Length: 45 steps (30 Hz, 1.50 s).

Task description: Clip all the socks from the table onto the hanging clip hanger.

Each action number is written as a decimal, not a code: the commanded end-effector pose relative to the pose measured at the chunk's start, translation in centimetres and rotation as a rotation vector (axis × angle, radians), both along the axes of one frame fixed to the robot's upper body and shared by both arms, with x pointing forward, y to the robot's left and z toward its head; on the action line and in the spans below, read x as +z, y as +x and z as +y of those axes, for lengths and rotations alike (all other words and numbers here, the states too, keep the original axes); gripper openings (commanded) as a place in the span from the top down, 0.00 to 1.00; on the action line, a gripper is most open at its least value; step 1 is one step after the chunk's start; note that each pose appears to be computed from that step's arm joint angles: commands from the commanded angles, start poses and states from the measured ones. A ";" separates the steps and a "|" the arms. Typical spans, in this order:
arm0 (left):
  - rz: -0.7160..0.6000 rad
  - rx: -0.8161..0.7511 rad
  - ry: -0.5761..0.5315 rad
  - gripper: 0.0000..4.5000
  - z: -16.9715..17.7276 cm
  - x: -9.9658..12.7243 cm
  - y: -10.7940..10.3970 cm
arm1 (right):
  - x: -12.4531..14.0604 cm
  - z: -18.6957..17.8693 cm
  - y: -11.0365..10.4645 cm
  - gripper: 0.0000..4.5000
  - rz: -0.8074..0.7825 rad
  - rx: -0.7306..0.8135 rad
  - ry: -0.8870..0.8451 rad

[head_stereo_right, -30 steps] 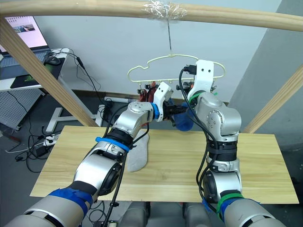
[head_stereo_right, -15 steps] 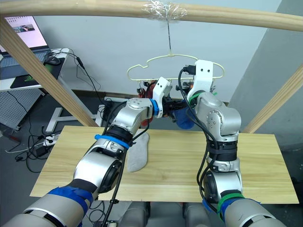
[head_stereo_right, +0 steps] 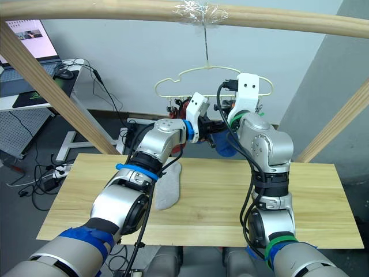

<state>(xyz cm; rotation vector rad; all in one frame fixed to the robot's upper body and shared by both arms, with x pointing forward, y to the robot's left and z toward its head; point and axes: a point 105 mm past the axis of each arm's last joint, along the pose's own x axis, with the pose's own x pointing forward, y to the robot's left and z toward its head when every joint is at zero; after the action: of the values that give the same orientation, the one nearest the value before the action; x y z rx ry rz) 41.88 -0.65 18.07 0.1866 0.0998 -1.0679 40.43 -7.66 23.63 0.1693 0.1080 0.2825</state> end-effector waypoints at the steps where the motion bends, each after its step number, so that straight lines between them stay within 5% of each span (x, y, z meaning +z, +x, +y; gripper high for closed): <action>1: -0.065 -0.026 -0.044 1.00 -0.8 2.6 -0.1 | 1.6 0.0 -0.4 0.61 -0.065 -0.001 0.011; 4: -0.064 -0.036 -0.051 1.00 -0.9 2.7 -0.2 | 1.6 -0.1 -0.4 0.37 -0.065 -0.003 0.008; 10: -0.042 -0.050 -0.058 1.00 -1.0 2.6 -0.4 | 1.6 -0.2 -0.4 0.37 -0.064 -0.004 0.011; 22: 0.000 -0.086 -0.034 0.16 0.5 1.5 -1.9 | 0.7 -0.1 -1.6 0.37 -0.024 -0.010 0.027; 35: 0.045 -0.285 -0.042 0.16 4.7 3.0 -7.8 | -0.9 -1.9 -4.7 0.37 -0.062 -0.038 -0.120; 45: -0.032 -0.307 -0.061 0.16 7.7 6.2 -9.3 | -1.6 -3.3 -6.7 0.37 -0.103 -0.087 -0.167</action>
<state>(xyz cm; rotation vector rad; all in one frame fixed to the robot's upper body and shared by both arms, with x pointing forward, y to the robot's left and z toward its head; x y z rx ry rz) 33.31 6.85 22.35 0.1537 0.0848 -1.3471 34.13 -10.58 20.71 -0.0030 0.0856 0.2218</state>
